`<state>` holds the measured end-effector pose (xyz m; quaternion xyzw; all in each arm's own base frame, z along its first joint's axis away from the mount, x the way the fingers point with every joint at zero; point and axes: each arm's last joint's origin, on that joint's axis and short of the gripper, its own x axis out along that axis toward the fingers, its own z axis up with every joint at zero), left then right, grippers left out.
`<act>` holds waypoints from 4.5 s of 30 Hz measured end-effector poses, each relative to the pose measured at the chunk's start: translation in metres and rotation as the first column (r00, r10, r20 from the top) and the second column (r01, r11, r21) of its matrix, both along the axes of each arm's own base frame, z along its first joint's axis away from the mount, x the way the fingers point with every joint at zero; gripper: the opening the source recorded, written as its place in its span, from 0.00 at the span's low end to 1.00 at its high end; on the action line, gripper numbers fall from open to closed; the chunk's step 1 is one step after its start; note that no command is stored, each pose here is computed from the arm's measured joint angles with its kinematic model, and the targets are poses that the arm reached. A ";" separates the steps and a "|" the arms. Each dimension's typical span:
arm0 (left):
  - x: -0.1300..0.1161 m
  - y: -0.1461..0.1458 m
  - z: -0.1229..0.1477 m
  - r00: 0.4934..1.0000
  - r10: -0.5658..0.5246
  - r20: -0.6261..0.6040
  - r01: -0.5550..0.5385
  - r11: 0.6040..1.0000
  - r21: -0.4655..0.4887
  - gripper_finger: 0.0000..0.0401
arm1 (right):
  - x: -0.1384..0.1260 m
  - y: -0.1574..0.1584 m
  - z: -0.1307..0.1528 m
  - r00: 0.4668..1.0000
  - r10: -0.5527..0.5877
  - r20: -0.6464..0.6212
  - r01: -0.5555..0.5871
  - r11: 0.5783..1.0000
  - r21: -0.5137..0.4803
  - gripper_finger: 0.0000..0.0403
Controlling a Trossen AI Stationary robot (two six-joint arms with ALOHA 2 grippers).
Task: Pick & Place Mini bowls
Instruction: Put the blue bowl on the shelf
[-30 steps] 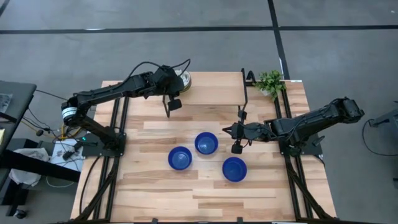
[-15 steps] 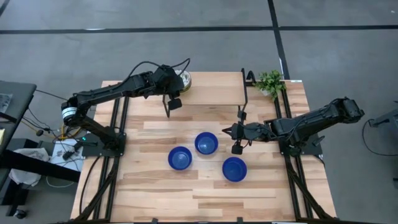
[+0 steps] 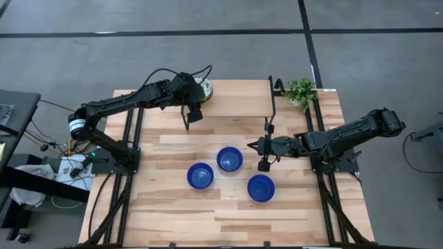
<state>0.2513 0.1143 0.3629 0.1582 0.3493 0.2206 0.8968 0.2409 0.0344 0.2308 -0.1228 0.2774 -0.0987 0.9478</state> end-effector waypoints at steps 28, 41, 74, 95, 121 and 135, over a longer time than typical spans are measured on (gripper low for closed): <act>-0.053 -0.034 0.041 0.962 0.005 0.272 0.040 0.986 -0.161 0.40 | 0.000 0.001 0.000 1.000 0.025 -0.005 -0.025 1.000 0.015 0.00; -0.067 -0.089 -0.020 0.919 -0.103 0.380 0.213 0.942 -0.259 0.34 | 0.000 0.001 0.000 1.000 0.011 0.010 -0.011 0.999 0.038 0.00; -0.042 -0.172 -0.183 0.789 -0.315 0.528 0.499 0.830 -0.249 0.26 | -0.005 0.010 -0.008 0.965 0.250 -0.081 -0.212 0.923 0.320 0.00; -0.040 -0.176 -0.188 0.778 -0.346 0.524 0.553 0.773 -0.312 0.26 | -0.016 0.005 -0.020 0.973 0.008 -0.229 0.085 0.914 0.396 0.06; -0.041 -0.181 -0.186 0.758 -0.361 0.543 0.578 0.757 -0.305 0.26 | 0.044 -0.031 -0.058 0.992 -0.091 -0.085 0.108 0.969 0.222 0.15; -0.040 -0.182 -0.183 0.744 -0.351 0.568 0.584 0.755 -0.299 0.26 | 0.049 -0.037 -0.065 0.990 -0.118 -0.076 0.133 0.962 0.237 0.15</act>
